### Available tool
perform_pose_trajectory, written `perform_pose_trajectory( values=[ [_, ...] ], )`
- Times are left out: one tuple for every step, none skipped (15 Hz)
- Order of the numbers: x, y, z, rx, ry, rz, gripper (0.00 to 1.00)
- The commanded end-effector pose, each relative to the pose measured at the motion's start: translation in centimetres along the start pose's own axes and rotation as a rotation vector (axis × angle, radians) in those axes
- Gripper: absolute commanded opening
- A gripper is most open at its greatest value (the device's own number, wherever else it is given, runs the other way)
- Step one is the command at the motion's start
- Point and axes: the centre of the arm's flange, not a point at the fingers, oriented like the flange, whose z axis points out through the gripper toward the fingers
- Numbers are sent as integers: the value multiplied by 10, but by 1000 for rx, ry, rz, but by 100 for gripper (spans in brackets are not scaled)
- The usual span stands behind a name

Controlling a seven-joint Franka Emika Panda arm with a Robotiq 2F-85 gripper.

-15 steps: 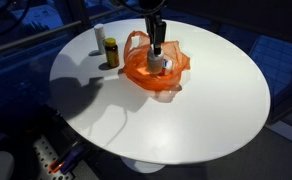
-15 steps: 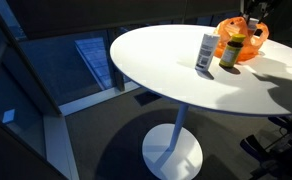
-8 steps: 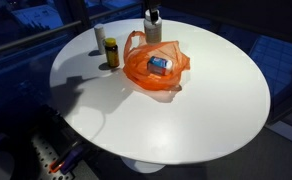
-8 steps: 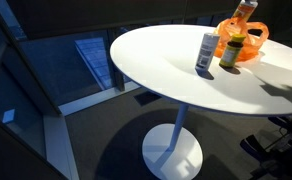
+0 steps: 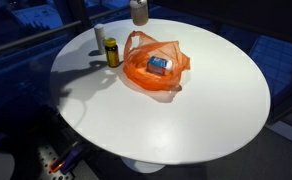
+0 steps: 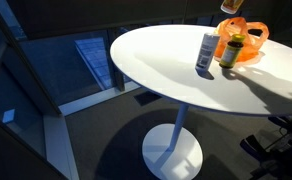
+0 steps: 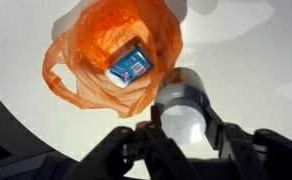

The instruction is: Remove the bottle from the plastic, then place it on the table

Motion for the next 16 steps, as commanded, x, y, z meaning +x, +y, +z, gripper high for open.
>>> perform_pose_trajectory(
  values=[
    [-23,-11,-11,47,14,-100,20],
    [-28,-15,-10,47,10,-120,20],
    [-31,-18,-9,44,3,-134,20],
    [-20,-21,-4,19,1,-98,45],
    [-24,-23,-3,19,-3,-112,45],
    [-26,-25,-2,18,-5,-119,45],
    [-26,-25,-2,18,-5,-121,45],
    [-26,-25,-2,18,-5,-122,45],
    [-26,-25,-2,18,-5,-122,45],
    [-26,-25,1,15,-7,-130,20],
    [-30,-28,4,23,-8,-147,20],
    [-32,-31,7,28,-11,-160,20],
    [-36,-35,11,31,-13,-170,20],
    [-39,-39,15,35,-18,-184,20],
    [-42,-44,19,39,-21,-198,20],
    [-46,-48,24,43,-22,-213,20]
  ],
)
